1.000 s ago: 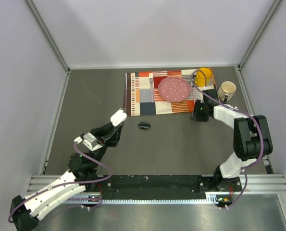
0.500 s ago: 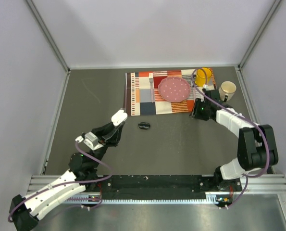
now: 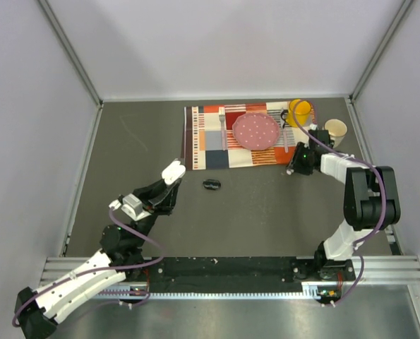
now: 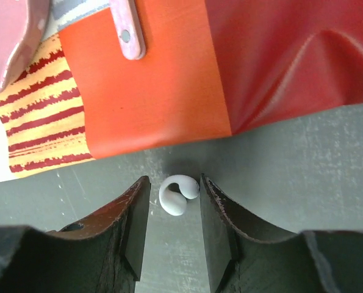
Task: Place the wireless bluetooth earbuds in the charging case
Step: Pick up the earbud from the center of the board.
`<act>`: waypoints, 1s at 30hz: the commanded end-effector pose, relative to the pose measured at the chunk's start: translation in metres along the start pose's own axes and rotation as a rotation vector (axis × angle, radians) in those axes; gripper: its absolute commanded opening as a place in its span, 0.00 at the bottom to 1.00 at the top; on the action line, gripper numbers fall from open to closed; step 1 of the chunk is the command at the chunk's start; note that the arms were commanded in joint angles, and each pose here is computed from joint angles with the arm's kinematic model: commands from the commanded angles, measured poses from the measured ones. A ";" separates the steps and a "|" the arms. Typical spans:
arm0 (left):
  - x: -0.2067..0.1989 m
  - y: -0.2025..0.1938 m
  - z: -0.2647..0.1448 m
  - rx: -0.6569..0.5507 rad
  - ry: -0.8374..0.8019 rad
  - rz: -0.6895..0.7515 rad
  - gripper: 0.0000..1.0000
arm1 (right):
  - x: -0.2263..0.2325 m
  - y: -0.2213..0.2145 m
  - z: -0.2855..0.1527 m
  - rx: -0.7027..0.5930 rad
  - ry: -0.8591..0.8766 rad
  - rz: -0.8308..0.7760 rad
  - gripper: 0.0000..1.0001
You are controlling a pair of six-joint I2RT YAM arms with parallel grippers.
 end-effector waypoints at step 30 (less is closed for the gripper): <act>0.002 0.003 0.000 -0.029 0.017 -0.022 0.00 | 0.026 -0.058 -0.018 0.035 0.112 0.166 0.11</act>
Point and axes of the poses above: each gripper's point midway between its finger pads, its own z axis out along the fingers, its own x axis along the line the jaws close on, y = z × x, the point moved 3 cm from there along -z, back along the fingers, and after that the axes turned 15 degrees about -z, right-handed, at the moved point
